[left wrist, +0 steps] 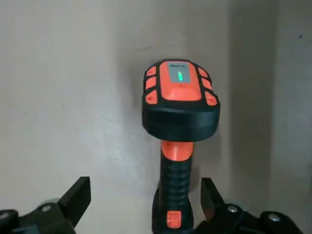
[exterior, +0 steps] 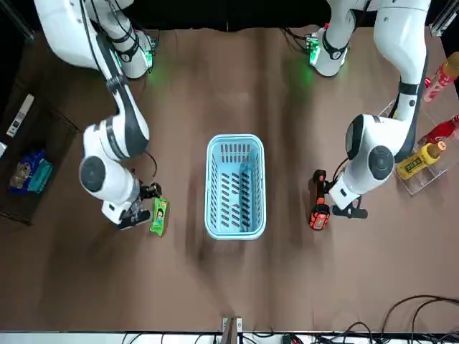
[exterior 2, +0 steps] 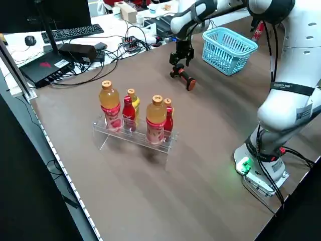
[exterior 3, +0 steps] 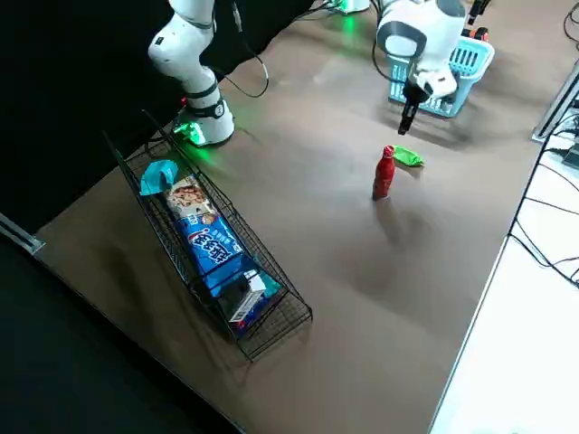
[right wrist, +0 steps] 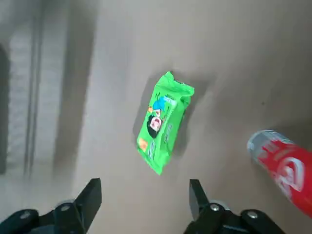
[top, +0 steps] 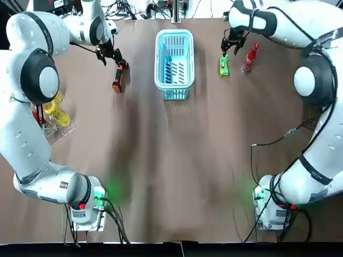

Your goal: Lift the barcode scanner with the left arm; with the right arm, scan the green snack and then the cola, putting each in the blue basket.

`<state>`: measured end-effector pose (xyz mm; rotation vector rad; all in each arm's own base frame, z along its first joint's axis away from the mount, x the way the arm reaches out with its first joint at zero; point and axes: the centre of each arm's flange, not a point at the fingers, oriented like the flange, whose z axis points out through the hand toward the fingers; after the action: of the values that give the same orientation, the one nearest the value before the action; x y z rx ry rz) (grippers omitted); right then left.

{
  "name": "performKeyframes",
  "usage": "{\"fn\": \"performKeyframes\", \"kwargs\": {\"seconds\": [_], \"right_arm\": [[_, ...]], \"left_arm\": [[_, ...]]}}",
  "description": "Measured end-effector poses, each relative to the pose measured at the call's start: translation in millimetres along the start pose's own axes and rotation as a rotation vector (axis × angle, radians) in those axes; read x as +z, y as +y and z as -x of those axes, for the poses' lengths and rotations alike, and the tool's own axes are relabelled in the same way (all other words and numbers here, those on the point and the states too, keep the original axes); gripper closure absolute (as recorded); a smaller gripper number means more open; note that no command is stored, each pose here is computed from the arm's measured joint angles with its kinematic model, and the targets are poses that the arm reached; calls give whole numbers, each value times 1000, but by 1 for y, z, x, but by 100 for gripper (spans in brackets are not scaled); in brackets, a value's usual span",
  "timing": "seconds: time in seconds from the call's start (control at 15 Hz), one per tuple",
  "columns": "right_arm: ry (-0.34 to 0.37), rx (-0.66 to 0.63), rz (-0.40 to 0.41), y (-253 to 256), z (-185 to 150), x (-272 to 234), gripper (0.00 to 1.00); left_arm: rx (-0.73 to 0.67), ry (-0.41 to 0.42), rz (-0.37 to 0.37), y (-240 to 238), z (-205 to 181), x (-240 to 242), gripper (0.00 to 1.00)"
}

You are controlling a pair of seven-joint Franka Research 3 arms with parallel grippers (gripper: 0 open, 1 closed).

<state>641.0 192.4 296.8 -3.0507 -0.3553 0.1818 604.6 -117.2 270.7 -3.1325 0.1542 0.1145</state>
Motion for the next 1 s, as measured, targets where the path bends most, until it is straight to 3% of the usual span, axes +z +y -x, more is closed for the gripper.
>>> {"fn": "performKeyframes", "kwargs": {"seconds": [0.07, 0.2, 0.27, 0.6, 1.0], "right_arm": [[-3, 9, 0, -1, -3, 13, 29], [-6, 20, 1, 2, -8, 31, 33], [-5, 27, 2, 5, -9, 37, 40], [38, 46, 6, 17, -19, 60, 47], [39, 49, 6, 18, -22, 78, 52]], "left_arm": [[-11, 6, 0, 6, 1, 4, 0], [-22, 17, 0, 18, 1, 15, 0], [-21, 19, 0, 21, 0, 21, 0], [3, 4, -26, 20, -1, 47, 0], [6, 5, -26, 20, -3, 51, 0]]}}
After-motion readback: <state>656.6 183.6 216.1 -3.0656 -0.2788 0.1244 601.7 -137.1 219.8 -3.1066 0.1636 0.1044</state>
